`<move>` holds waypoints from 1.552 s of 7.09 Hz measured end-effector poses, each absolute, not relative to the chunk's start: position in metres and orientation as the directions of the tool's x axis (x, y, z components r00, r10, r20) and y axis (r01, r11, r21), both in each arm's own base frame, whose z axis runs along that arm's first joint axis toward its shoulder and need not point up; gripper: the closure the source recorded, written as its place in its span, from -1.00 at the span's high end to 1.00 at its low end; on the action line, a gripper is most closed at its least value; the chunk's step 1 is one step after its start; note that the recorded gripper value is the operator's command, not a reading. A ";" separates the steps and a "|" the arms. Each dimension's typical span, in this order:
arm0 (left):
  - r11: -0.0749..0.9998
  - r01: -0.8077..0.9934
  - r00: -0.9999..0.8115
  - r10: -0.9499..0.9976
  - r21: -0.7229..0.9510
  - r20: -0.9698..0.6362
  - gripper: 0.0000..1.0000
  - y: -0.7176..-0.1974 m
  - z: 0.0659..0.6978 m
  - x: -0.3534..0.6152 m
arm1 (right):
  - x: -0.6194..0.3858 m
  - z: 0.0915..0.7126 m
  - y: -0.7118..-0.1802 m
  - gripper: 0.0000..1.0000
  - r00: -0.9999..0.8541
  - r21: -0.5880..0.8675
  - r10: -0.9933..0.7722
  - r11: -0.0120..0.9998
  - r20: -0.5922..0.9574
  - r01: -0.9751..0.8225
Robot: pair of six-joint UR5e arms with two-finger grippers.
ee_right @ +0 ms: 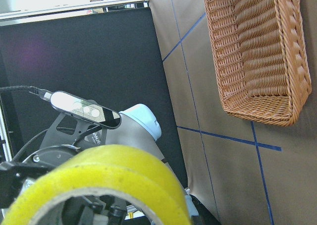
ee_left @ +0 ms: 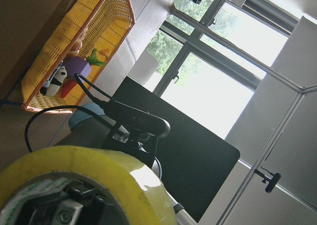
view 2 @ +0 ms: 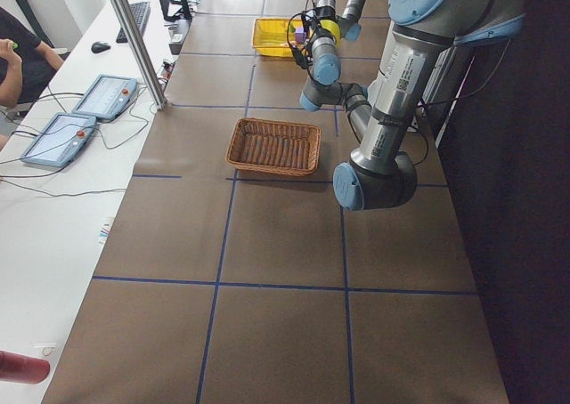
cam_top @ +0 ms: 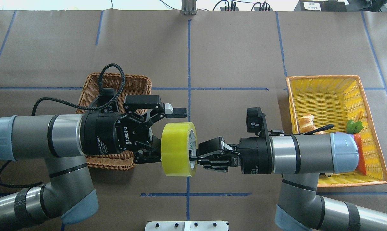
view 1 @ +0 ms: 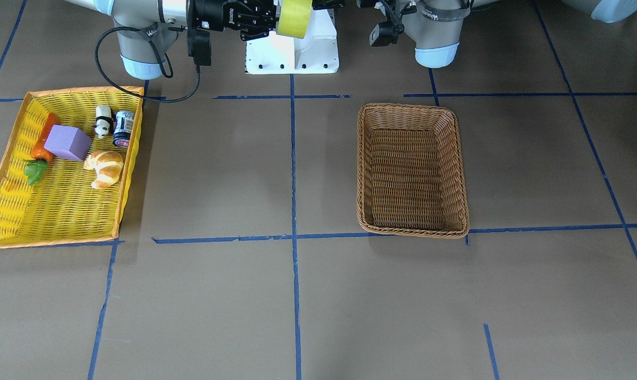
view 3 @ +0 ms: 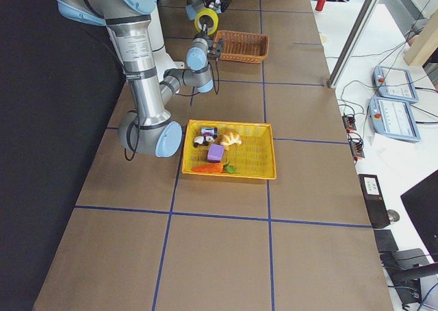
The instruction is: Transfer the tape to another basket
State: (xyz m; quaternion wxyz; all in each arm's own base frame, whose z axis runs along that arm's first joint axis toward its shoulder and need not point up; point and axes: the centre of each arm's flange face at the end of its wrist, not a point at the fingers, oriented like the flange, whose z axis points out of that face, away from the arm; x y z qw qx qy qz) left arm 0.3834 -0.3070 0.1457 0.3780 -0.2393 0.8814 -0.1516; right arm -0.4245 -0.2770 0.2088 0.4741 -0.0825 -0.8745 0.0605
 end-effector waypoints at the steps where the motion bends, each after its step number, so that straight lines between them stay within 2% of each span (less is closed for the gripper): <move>1: 0.840 -0.306 -0.599 -0.536 -0.449 -0.595 0.17 -0.307 0.147 0.383 | -0.424 0.209 -0.277 -0.80 -0.538 -0.184 0.201 0.979 0.819 0.086; 3: 0.840 -0.305 -0.599 -0.535 -0.449 -0.595 -0.16 -0.307 0.147 0.383 | -0.424 0.209 -0.278 -0.05 -0.540 -0.186 0.200 0.979 0.817 0.082; 4: 0.840 -0.305 -0.599 -0.536 -0.449 -0.595 -0.36 -0.307 0.147 0.383 | -0.423 0.208 -0.279 0.18 -0.545 -0.189 0.199 0.979 0.814 0.076; 6: 0.840 -0.306 -0.599 -0.536 -0.448 -0.595 -0.56 -0.307 0.147 0.383 | -0.423 0.207 -0.280 0.73 -0.549 -0.195 0.200 0.978 0.811 0.068; 7: 0.840 -0.306 -0.599 -0.536 -0.449 -0.595 -0.71 -0.307 0.148 0.383 | -0.423 0.207 -0.280 0.80 -0.551 -0.196 0.200 0.978 0.810 0.067; 8: 0.840 -0.305 -0.599 -0.536 -0.449 -0.595 -0.83 -0.307 0.148 0.383 | -0.423 0.207 -0.280 0.97 -0.551 -0.196 0.199 0.978 0.810 0.066; 11: 0.848 -0.294 -0.610 -0.521 -0.440 -0.597 -0.87 -0.310 0.148 0.376 | -0.422 0.206 -0.281 0.98 -0.555 -0.202 0.199 0.978 0.807 0.057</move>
